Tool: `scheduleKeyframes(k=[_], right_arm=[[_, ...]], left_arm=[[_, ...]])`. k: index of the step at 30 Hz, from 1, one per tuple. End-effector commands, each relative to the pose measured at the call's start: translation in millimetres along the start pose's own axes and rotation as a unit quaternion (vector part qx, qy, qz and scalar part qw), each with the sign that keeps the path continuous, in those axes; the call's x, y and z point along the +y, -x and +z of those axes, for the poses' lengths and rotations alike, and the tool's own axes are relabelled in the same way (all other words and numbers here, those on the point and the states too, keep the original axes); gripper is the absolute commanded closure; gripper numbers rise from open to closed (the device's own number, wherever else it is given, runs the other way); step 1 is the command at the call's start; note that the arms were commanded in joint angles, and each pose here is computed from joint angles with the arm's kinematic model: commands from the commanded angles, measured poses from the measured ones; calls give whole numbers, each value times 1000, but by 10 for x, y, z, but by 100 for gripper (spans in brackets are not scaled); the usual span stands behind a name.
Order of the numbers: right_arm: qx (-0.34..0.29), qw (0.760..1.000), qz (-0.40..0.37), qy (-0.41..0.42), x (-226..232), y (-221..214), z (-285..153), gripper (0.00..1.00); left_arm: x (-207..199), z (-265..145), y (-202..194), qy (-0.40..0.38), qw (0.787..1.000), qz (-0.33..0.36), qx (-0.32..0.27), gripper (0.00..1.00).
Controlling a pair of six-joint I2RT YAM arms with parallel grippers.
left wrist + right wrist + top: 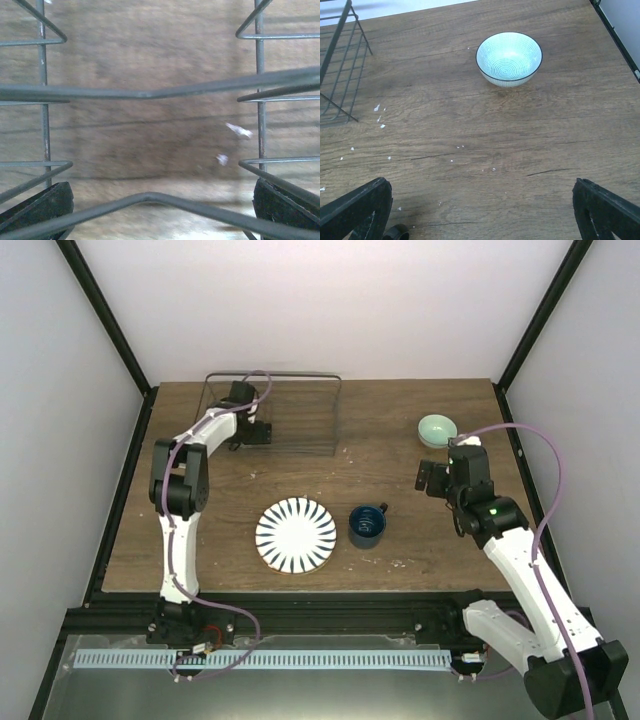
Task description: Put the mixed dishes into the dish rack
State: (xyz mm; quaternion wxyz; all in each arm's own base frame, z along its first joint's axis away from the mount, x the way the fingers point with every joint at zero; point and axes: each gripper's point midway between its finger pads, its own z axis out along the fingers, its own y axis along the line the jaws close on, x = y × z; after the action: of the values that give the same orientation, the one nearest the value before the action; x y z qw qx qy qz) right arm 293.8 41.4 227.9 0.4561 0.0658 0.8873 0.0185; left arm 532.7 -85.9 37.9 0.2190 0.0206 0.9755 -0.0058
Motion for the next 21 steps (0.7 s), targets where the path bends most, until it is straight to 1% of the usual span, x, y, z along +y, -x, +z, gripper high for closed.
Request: scheduleKeyframes(k=[1, 4, 10, 15, 21], right_arm=[[-9, 1000, 5, 6, 18, 68, -111, 0], [-12, 1000, 7, 5, 7, 76, -136, 0], [-13, 1000, 7, 11, 11, 56, -166, 0], [-21, 999, 9, 25, 45, 79, -212, 0], [-17, 999, 11, 47, 124, 53, -178, 0]], left_arm=[[-379, -119, -248, -21, 999, 15, 20, 0], [-499, -189, -383, -9, 1000, 19, 20, 0], [-741, -326, -692, -9, 1000, -4, 28, 0], [-828, -417, -931, -5, 999, -29, 31, 0], [-1032, -609, -991, -10, 999, -44, 9, 0]])
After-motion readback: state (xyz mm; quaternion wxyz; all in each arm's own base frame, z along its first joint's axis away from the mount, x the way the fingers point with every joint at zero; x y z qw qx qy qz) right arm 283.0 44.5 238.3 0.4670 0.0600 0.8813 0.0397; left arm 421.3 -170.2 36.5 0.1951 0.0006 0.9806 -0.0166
